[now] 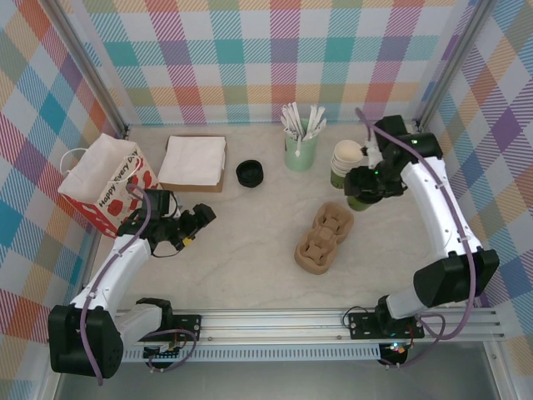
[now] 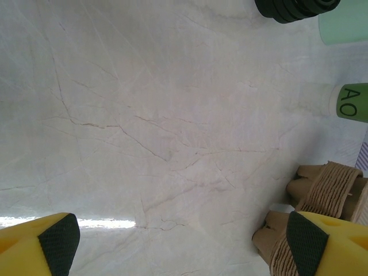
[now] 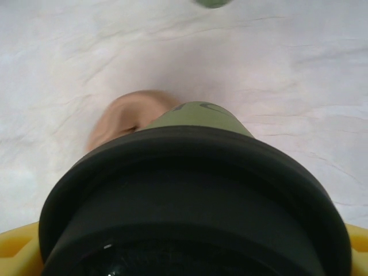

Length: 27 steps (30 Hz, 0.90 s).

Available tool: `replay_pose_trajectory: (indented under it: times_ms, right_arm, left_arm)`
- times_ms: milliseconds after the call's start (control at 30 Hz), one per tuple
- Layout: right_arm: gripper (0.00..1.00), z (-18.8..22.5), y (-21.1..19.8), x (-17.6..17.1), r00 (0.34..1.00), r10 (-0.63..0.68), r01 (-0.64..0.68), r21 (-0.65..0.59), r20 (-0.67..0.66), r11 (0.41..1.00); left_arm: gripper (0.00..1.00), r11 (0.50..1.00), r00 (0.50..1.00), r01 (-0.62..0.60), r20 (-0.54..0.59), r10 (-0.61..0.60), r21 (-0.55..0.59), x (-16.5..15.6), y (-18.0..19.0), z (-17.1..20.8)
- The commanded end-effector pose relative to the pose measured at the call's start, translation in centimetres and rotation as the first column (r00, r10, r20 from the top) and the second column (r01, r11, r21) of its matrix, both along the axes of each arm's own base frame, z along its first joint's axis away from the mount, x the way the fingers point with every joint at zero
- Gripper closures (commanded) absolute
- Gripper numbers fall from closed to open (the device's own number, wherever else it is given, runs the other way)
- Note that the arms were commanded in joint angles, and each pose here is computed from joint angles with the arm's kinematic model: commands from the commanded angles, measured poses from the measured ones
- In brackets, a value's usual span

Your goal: Pack the takeout coffee

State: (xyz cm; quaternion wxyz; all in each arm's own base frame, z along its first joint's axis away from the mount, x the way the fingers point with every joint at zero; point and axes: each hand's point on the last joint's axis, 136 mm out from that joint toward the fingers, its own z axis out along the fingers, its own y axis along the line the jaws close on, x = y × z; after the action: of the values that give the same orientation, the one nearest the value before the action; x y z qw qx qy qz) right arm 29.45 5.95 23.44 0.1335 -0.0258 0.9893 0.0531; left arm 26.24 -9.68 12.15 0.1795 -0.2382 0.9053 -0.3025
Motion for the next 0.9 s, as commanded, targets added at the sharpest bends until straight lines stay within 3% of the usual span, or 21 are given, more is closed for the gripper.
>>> replay_pose_trajectory:
  times_ms: [0,367,633,867]
  right_arm:
    - [0.16,-1.3,-2.7,2.0,0.999,-0.046,0.046,-0.020,0.008,0.999]
    - [0.18,-8.1,-10.2,10.8,0.975,-0.221,0.218,-0.066,-0.031,0.974]
    - [0.18,-11.5,-11.3,15.3,0.968,-0.242,0.238,-0.062,-0.068,0.969]
    - [0.14,-12.7,-11.4,16.6,0.964,-0.249,0.244,-0.061,-0.088,0.968]
  left_arm:
    - [0.06,1.000,0.999,0.003,0.053,-0.002,-0.011,0.8,0.1,1.6]
    - [0.06,1.000,0.998,-0.002,0.055,0.003,-0.005,0.7,0.3,1.8]
    - [0.06,1.000,0.999,-0.004,0.047,0.004,0.005,0.6,0.4,1.5]
    - [0.06,1.000,0.999,-0.004,0.043,0.004,0.005,0.5,0.4,1.4]
